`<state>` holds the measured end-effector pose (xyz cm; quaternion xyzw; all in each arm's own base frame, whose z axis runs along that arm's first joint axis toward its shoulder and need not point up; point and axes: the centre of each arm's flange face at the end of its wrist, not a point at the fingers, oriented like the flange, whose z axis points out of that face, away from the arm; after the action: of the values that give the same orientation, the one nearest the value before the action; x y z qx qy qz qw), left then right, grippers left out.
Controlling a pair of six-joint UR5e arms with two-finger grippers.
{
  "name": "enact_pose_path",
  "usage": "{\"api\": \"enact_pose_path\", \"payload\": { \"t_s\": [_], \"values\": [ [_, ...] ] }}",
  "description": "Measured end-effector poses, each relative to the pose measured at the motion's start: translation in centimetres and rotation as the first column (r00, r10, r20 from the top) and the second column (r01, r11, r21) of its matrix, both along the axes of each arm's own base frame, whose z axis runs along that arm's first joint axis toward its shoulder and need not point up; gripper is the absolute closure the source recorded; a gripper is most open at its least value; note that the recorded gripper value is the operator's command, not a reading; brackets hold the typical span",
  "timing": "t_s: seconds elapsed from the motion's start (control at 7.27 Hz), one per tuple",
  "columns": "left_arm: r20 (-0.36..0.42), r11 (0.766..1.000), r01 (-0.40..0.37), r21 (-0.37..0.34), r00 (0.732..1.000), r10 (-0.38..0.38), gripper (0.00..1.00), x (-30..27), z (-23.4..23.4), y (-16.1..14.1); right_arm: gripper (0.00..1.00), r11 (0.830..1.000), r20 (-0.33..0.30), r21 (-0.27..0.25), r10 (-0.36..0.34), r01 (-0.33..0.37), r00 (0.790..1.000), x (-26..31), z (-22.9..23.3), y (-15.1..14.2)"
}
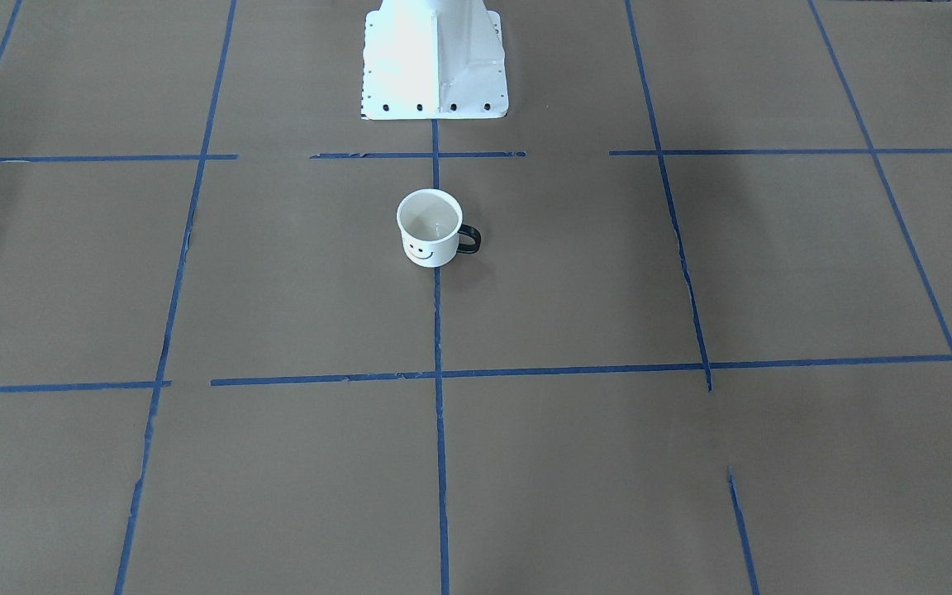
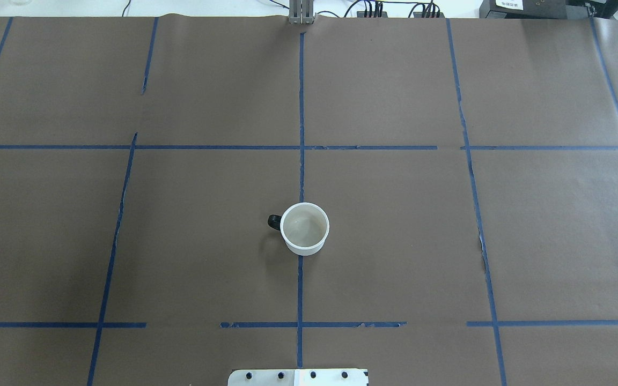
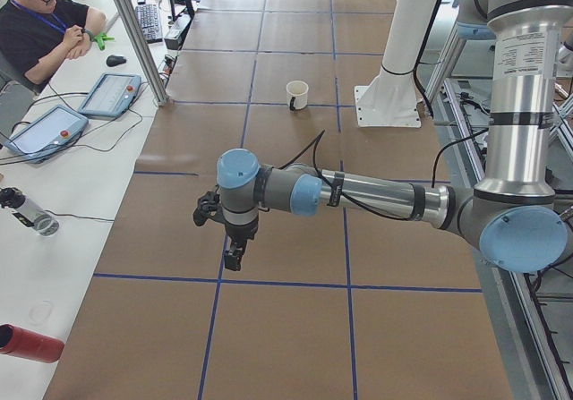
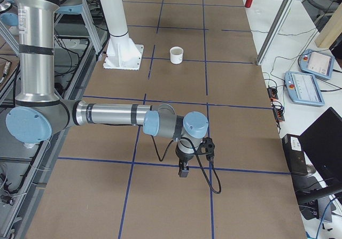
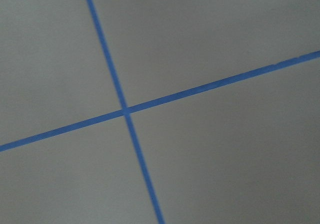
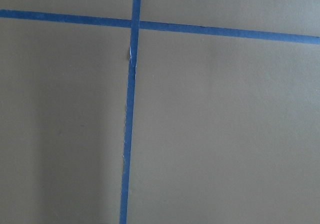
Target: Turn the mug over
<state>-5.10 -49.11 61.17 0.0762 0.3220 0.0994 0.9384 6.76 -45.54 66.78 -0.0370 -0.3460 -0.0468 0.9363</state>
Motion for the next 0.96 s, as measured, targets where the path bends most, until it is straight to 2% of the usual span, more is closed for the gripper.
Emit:
{"api": "enact_pose_path", "payload": {
  "t_s": [0.41, 0.96],
  "values": [
    [-0.090, 1.000, 0.002, -0.026, 0.996, -0.004, 0.00, -0.52, 0.95, 0.44, 0.00, 1.000, 0.000, 0.000, 0.000, 0.000, 1.000, 0.00, 0.00, 0.00],
    [-0.109, 1.000, -0.003, -0.030, 0.994, 0.000, 0.00, -0.45, 1.38, 0.56, 0.00, 1.000, 0.000, 0.000, 0.000, 0.000, 1.000, 0.00, 0.00, 0.00]
  ]
}}
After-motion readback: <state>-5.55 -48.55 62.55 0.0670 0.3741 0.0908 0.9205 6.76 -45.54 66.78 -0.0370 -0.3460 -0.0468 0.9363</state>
